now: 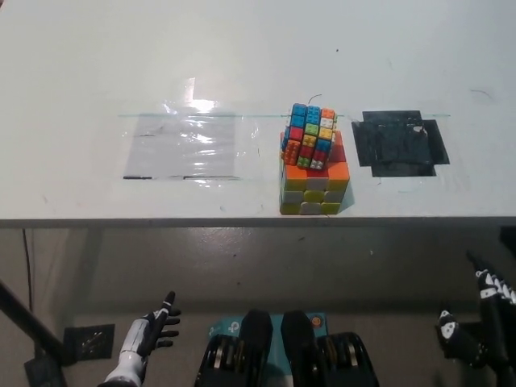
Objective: The robot uses its right hand to pick up the small cube kept on the middle on the desk and place it on the bigger cube kept next to it
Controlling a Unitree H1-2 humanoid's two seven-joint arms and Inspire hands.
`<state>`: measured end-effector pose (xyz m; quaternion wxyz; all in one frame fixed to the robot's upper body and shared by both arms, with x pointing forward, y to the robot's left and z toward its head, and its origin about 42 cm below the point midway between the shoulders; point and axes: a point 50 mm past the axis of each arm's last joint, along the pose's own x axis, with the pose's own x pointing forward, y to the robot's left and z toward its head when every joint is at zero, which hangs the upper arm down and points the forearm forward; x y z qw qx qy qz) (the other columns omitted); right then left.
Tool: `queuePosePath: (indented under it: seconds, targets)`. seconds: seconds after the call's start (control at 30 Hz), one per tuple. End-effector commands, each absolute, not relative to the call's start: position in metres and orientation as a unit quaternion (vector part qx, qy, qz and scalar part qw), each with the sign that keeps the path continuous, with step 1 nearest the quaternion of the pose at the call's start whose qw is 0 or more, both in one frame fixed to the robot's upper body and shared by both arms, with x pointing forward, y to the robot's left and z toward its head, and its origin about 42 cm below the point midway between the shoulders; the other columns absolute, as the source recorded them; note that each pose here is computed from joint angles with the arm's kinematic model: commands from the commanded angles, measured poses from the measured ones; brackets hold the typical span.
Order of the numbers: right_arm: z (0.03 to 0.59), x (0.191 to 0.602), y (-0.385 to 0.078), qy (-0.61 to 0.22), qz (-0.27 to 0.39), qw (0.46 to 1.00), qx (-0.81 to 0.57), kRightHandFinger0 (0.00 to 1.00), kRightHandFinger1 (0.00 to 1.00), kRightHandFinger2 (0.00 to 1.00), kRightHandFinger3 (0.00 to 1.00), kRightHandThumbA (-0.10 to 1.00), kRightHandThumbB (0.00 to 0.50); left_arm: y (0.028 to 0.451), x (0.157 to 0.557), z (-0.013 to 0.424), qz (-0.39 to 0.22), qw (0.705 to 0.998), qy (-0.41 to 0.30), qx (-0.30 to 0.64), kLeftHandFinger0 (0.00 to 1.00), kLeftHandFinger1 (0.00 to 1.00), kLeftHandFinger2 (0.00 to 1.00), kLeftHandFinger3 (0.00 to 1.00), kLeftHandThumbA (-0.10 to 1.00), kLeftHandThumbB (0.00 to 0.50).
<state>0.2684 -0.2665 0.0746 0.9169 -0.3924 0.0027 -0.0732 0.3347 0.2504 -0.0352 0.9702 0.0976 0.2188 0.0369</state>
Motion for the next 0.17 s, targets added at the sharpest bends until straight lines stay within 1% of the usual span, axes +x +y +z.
queuePosePath:
  seconds: [0.0,0.03,0.07,0.1,0.13]
  targets:
    - [0.076,0.278,-0.266,-0.017,-0.116,0.938,-0.326,1.00,1.00,1.00,1.00,0.55,0.178,0.249,0.346,-0.025,0.041,0.977,0.189,0.093,0.71,0.65,0.69,0.66,0.89,0.080]
    - [0.071,0.280,-0.265,-0.008,-0.121,0.945,-0.304,1.00,1.00,1.00,1.00,0.54,0.180,0.249,0.346,-0.026,0.040,0.977,0.187,0.096,0.73,0.67,0.70,0.66,0.89,0.072]
    - [0.068,0.282,-0.263,-0.004,-0.123,0.948,-0.293,1.00,1.00,1.00,1.00,0.52,0.171,0.249,0.346,-0.026,0.040,0.977,0.188,0.095,0.74,0.67,0.72,0.70,0.91,0.082]
    - [0.065,0.282,-0.262,0.002,-0.124,0.951,-0.282,1.00,1.00,1.00,1.00,0.52,0.153,0.249,0.346,-0.026,0.040,0.977,0.188,0.095,0.78,0.71,0.74,0.72,0.91,0.081]
    - [0.063,0.283,-0.261,0.006,-0.125,0.953,-0.275,1.00,1.00,1.00,1.00,0.52,0.149,0.249,0.346,-0.027,0.040,0.977,0.188,0.095,0.80,0.72,0.75,0.73,0.91,0.081]
